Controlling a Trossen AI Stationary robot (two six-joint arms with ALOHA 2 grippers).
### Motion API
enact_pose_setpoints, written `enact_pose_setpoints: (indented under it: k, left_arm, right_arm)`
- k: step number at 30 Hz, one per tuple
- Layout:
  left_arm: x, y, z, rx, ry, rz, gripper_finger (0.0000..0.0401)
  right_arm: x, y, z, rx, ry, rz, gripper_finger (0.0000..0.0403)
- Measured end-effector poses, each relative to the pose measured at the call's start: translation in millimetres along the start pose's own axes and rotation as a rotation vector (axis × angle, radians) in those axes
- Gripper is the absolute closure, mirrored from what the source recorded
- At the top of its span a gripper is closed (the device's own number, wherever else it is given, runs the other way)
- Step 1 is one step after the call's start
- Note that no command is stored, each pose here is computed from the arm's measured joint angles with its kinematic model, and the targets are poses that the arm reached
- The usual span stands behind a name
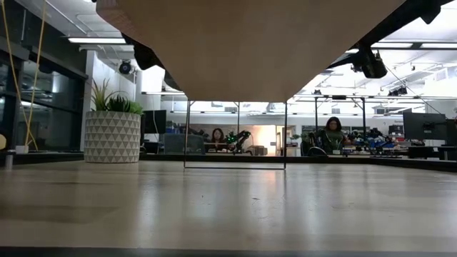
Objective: Pick and place slides into the shelf
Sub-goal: Put the top green slides on the shelf
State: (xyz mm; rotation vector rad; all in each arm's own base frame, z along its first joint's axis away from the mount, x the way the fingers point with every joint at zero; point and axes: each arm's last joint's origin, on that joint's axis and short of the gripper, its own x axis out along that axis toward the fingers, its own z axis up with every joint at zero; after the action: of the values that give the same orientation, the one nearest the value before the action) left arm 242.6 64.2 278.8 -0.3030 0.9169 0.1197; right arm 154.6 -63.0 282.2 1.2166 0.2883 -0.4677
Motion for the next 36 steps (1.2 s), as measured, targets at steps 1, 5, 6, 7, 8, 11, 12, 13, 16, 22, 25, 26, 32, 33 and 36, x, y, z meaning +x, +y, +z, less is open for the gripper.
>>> enact_pose_setpoints:
  k: [1, 5, 6, 7, 8, 11, 12, 13, 16, 22, 25, 26, 32, 33, 36]
  left_arm:
    - [0, 0, 0, 0.0, 0.0, 0.005, 0.0401]
    - [0, 1, 0, -0.014, -0.004, 0.023, 0.0401]
    - [0, 1, 0, -0.014, -0.005, 0.024, 0.0401]
    - [0, 1, 0, -0.014, -0.005, 0.023, 0.0401]
    - [0, 1, 0, -0.014, -0.005, 0.023, 0.0401]
    - [0, 1, 1, -0.014, -0.008, 0.025, 0.0401]
    - [0, 1, 1, -0.014, -0.008, 0.027, 0.0401]
    - [0, 1, 1, -0.014, -0.009, 0.026, 0.0401]
    - [0, 0, 1, -0.016, -0.016, 0.017, 0.0401]
    - [0, 0, 2, -0.02, -0.019, 0.002, 0.0401]
    - [0, 0, 3, -0.018, -0.027, 0.001, 0.0401]
    - [0, 0, 3, -0.018, -0.03, 0.0, 0.0401]
    - [0, 0, 3, -0.017, -0.032, -0.003, 0.0401]
    - [0, 0, 3, -0.018, -0.032, -0.002, 0.0401]
    - [0, 0, 3, -0.017, -0.031, -0.011, 0.0401]
  right_arm:
    - [0, 0, 0, 0.0, 0.0, 0.0, 0.022]
    - [0, 0, 0, 0.0, 0.0, 0.0, 0.022]
    - [0, 0, 0, 0.0, 0.0, 0.0, 0.022]
    - [0, 0, 0, 0.0, 0.0, 0.0, 0.022]
    - [0, 0, 0, 0.0, 0.0, 0.0, 0.022]
    - [0, 0, 0, 0.0, 0.002, 0.001, 0.022]
    - [0, 0, 0, 0.002, 0.007, 0.004, 0.022]
    - [0, 0, -1, 0.01, 0.02, 0.009, 0.022]
    - [0, -2, -5, 0.062, 0.135, 0.015, 0.022]
    - [-1, -5, -14, 0.136, 0.249, -0.021, 0.022]
    - [2, -2, -16, 0.142, 0.244, -0.011, 0.022]
    - [4, -2, -18, 0.15, 0.255, -0.017, 0.022]
    - [24, 3, -26, 0.133, 0.329, -0.012, 0.022]
    - [27, 5, -27, 0.125, 0.318, -0.004, 0.022]
    - [34, 6, -30, 0.118, 0.342, -0.002, 0.022]
